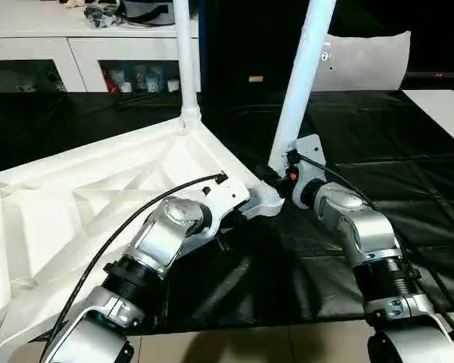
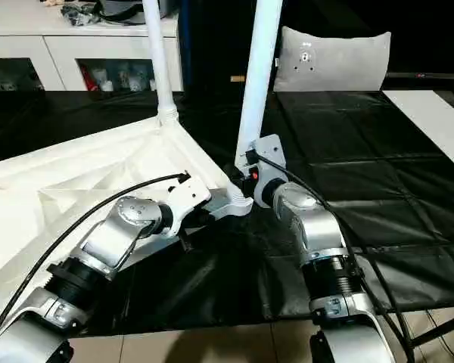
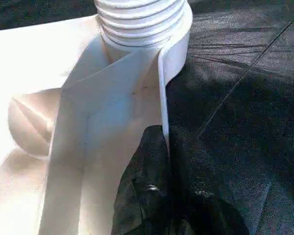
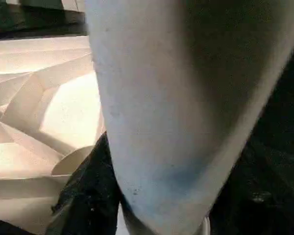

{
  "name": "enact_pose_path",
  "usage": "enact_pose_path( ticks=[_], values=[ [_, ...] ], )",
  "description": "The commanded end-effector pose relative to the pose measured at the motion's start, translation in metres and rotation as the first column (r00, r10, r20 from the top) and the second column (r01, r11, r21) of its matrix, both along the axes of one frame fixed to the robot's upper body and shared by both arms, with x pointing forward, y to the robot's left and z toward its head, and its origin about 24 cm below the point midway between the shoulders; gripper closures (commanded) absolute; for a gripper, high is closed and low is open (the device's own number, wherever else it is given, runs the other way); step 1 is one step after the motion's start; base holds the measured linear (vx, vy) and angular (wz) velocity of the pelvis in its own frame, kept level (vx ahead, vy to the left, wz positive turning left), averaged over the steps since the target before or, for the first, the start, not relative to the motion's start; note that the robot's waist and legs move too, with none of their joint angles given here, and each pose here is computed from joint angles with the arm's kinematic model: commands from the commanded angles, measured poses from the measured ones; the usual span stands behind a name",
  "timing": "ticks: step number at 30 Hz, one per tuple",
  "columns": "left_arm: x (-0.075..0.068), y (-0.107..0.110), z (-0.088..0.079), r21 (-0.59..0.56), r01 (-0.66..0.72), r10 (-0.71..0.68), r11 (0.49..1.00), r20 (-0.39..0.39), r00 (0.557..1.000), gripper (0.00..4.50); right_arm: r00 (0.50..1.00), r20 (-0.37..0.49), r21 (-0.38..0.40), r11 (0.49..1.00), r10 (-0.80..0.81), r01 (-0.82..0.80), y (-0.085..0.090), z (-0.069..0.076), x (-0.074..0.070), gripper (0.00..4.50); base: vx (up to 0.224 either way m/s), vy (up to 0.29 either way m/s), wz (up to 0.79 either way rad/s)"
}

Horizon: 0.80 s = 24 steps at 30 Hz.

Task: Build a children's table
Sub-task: Rotate leg to tighten

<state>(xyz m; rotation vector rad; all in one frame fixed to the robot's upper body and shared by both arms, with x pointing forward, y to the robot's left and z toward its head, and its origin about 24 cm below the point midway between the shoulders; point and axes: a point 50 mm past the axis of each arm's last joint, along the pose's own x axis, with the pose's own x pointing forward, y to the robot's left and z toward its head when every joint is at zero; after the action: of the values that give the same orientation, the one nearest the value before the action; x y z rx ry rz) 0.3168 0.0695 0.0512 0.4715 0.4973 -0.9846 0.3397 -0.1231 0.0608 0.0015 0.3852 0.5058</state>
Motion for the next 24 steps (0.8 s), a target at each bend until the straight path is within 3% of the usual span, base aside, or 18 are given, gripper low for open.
enact_pose_path(
  ticks=[1,7,16,19,24],
  values=[
    [-0.004,-0.006,0.004,-0.004,0.057,-0.056,0.998,0.019,0.998,4.5,0.975,-0.214,-0.047,0.998,-0.051,0.042,-0.009,-0.043,-0.016,1.73,0.0,0.0,0.0],
    [-0.001,0.0,0.004,-0.001,0.049,-0.049,0.999,0.026,0.998,4.5,0.975,-0.215,-0.043,0.998,-0.056,0.048,-0.011,-0.044,-0.018,1.04,0.0,0.0,0.0],
    [0.0,0.011,-0.002,0.026,0.05,-0.051,0.998,0.029,0.998,4.5,0.986,-0.166,-0.04,0.999,-0.018,0.012,-0.021,-0.038,-0.024,0.39,0.0,0.0,0.0],
    [0.001,0.022,-0.01,0.063,0.066,-0.068,0.996,0.021,0.997,4.5,0.994,-0.081,0.039,0.997,0.07,-0.067,-0.029,-0.026,-0.029,0.19,0.0,0.0,0.0],
    [-0.005,0.034,-0.013,0.08,0.246,-0.25,0.966,0.034,0.968,4.5,0.977,0.009,-0.032,0.977,0.211,-0.211,-0.061,-0.011,-0.038,0.08,0.0,0.0,0.0]
  ],
)
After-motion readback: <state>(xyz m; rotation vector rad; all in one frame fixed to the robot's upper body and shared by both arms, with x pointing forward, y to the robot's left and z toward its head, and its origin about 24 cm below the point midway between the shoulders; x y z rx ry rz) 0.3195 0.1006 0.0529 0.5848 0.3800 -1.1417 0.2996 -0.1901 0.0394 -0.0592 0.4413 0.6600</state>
